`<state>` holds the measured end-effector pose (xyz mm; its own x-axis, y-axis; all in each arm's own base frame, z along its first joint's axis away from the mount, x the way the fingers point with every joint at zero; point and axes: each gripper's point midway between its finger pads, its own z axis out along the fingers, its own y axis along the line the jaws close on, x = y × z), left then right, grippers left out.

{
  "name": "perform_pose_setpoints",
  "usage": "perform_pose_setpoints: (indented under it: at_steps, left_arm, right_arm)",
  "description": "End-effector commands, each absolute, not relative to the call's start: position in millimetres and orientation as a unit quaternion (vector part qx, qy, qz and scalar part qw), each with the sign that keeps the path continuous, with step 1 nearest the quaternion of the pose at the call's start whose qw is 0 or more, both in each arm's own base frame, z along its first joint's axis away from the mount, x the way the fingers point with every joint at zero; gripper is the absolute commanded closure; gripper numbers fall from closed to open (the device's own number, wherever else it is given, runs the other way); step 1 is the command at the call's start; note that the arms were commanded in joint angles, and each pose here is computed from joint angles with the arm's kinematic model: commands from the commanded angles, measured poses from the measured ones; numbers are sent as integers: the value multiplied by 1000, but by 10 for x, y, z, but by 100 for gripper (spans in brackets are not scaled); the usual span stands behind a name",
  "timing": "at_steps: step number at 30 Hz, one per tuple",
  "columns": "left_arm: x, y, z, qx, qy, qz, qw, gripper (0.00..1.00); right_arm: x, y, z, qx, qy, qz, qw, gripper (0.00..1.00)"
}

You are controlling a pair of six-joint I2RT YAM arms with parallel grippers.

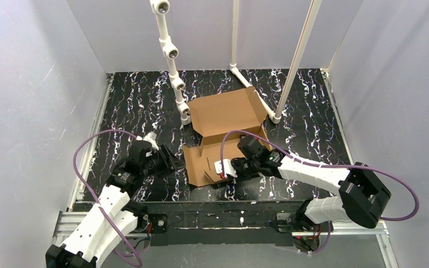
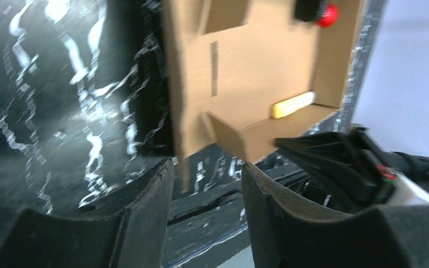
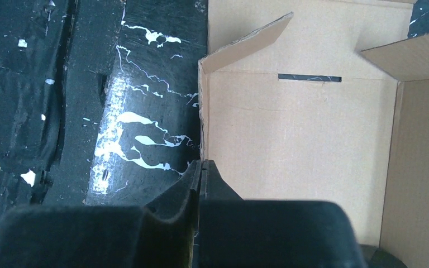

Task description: Fold the paper box

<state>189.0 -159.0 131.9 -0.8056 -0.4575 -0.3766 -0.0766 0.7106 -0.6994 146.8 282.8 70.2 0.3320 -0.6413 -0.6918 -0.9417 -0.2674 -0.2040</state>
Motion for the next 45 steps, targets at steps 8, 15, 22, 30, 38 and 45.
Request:
perform_pose_setpoints:
  at_steps: [8, 15, 22, 30, 38, 45]
  left_arm:
    - [1624, -1602, 611, -197, 899, -345, 184, 70]
    - [1805, -1701, 507, -170, 895, -361, 200, 73]
    - [2003, -1862, 732, -134, 882, -395, 219, 73]
    - [2102, -1996, 884, -102, 879, -417, 208, 72]
    - [2135, -2058, 907, -93, 880, -423, 195, 72]
    - [2114, -2075, 900, -91, 879, -428, 191, 72]
  right_arm:
    - [1513, 2878, 707, -745, 537, 255, 303, 95]
    - [1487, 3060, 1151, -708, 551, 318, 306, 49]
    - [1733, 3329, 1562, -601, 628, 410, 277, 36]
    - [2322, 3617, 1594, -327, 794, 439, 265, 35]
    - [2362, 3866, 1458, -251, 819, 468, 216, 36]
    - [2404, 4013, 1338, -240, 820, 482, 194, 46]
